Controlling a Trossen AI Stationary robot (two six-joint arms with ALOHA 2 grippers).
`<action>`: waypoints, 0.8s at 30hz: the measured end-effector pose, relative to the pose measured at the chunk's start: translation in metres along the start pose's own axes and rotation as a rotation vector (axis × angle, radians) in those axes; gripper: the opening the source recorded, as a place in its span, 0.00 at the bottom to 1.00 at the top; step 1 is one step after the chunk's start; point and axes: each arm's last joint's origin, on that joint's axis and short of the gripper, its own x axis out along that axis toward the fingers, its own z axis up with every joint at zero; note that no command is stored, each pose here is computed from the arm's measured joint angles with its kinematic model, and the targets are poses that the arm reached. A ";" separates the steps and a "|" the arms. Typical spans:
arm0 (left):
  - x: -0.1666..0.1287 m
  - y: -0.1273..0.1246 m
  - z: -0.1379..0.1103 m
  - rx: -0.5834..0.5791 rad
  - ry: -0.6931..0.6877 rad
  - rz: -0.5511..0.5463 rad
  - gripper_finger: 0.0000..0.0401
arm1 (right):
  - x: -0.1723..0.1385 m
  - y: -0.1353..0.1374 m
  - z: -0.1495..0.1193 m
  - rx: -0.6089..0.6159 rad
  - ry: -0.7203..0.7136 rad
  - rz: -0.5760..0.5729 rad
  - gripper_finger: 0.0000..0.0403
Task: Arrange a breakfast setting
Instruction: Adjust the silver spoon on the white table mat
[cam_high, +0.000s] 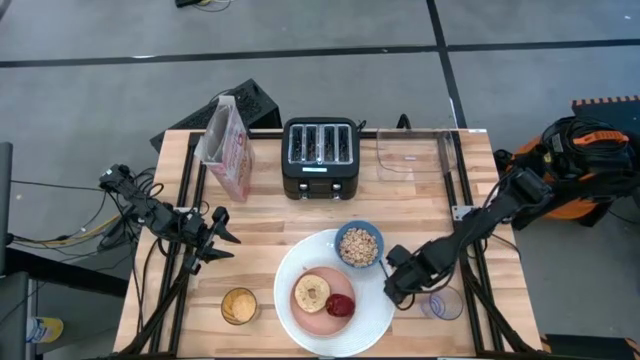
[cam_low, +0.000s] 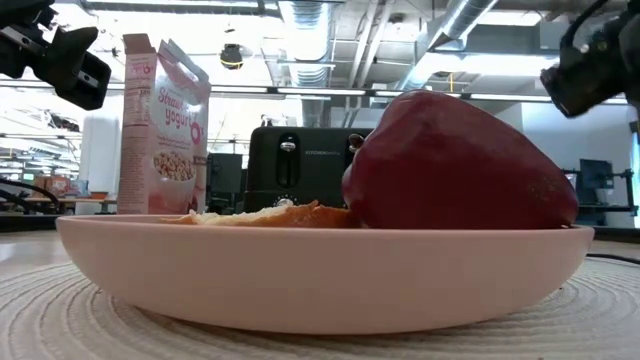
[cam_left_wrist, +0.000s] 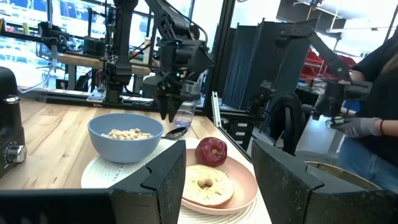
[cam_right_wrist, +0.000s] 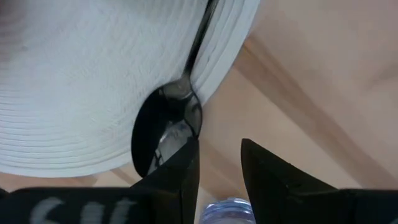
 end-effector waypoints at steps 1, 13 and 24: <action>0.000 0.000 0.000 0.000 0.000 0.000 0.42 | 0.003 0.001 0.000 0.000 0.016 -0.002 0.34; 0.000 0.000 0.000 0.000 0.000 0.000 0.42 | 0.020 0.007 -0.007 0.008 0.081 -0.041 0.34; 0.000 0.000 0.000 0.000 0.000 -0.001 0.42 | 0.027 0.006 -0.008 0.017 0.100 -0.075 0.34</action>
